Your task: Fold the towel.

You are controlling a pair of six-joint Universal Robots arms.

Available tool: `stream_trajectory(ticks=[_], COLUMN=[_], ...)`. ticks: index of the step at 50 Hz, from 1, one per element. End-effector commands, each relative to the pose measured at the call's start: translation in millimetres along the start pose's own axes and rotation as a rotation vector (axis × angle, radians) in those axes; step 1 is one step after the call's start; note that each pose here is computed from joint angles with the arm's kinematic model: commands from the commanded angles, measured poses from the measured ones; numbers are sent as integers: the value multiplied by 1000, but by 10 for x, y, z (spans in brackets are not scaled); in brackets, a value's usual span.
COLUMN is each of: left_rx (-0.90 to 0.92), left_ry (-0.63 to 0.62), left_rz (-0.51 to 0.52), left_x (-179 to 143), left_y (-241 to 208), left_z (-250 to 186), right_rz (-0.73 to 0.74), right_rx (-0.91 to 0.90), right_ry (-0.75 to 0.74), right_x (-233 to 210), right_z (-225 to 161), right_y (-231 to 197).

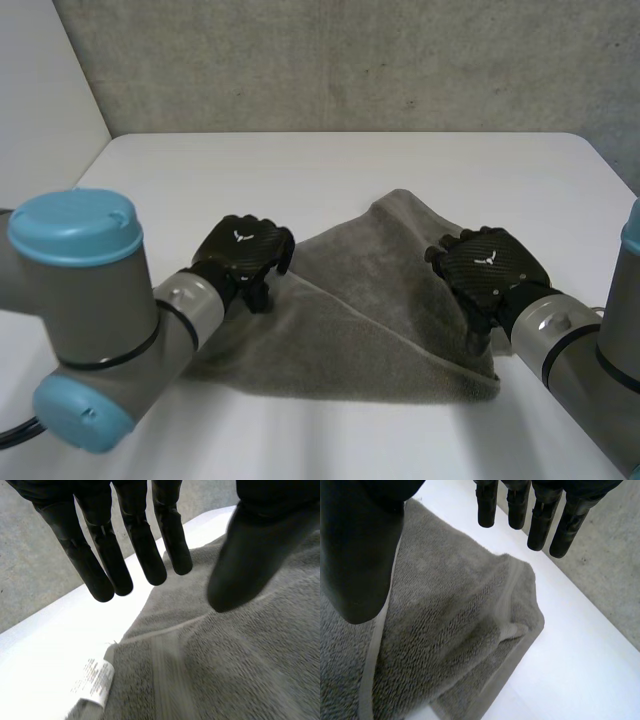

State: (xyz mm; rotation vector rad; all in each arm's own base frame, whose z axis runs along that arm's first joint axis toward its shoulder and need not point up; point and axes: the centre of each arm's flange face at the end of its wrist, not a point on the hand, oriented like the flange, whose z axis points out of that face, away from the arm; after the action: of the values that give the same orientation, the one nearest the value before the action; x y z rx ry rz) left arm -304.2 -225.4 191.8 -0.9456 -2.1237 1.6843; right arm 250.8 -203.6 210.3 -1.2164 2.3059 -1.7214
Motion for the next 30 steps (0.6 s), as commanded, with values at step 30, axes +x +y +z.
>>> stream_trajectory(ticks=[30], left_rx=[-109], left_ry=[188], left_rz=[136], left_x=[120], left_y=[552], left_z=[905], right_rz=[64], right_rx=[-143], right_ry=[-193], right_x=[-232], right_z=[-106], right_y=[573])
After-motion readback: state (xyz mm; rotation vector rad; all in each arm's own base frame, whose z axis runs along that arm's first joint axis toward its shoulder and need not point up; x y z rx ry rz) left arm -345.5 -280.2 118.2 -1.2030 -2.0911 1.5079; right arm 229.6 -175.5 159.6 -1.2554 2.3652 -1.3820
